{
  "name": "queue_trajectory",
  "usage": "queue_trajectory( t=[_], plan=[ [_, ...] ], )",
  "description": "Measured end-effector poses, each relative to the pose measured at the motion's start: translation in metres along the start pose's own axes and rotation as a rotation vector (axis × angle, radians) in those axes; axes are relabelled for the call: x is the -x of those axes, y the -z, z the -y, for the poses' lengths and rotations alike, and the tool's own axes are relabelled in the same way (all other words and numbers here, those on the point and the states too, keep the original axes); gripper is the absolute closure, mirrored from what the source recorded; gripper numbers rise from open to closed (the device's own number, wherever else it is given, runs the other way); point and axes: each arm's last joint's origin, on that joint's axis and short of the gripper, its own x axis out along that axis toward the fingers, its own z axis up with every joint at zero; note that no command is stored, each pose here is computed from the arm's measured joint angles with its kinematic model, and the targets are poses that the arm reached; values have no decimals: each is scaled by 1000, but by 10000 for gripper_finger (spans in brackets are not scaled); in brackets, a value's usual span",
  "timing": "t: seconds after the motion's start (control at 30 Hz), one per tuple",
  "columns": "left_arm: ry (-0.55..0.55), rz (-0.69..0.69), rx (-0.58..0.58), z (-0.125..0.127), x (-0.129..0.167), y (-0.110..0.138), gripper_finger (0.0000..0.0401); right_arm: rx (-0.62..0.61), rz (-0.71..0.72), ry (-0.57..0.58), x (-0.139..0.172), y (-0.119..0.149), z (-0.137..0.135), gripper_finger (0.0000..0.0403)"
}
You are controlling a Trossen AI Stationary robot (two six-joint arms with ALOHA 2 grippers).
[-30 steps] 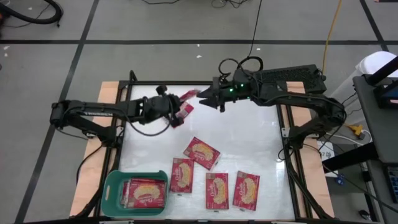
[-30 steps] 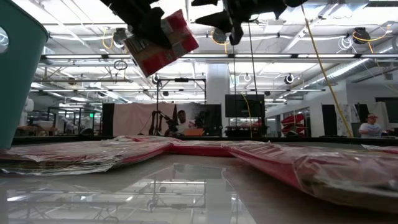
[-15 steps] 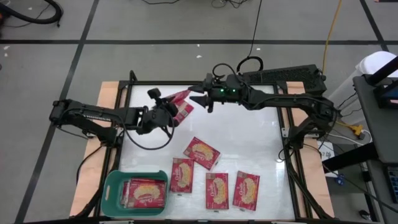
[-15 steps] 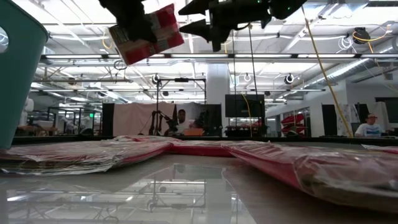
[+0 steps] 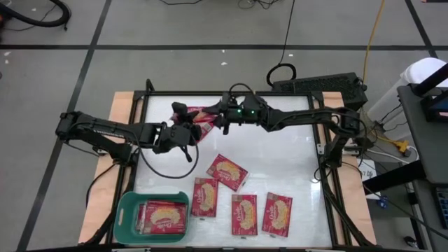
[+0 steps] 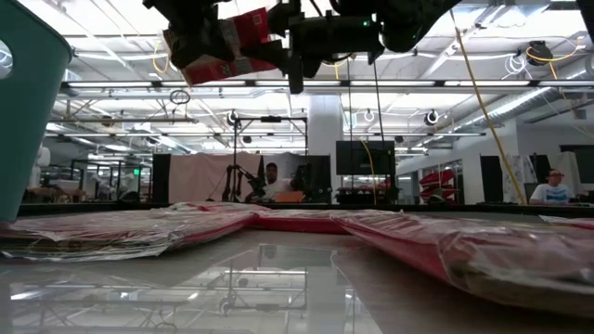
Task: Sort popcorn bags into baskets
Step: Put the red popcorn bag into the green bin
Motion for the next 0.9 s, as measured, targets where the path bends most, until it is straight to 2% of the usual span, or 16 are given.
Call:
queue_trajectory(
  t=[0.2,0.53,0.7,0.9],
  plan=[
    [-5,-21,-71,1,0,2,365,28,-2,11,-2,1,4,278],
    [25,-24,36,3,0,4,365,117,15,15,0,-12,2,391],
    [44,-15,112,3,0,5,355,131,9,17,3,-22,-1,392],
    [10,10,214,-11,10,9,271,170,-18,17,6,-33,-4,396]
  ],
)
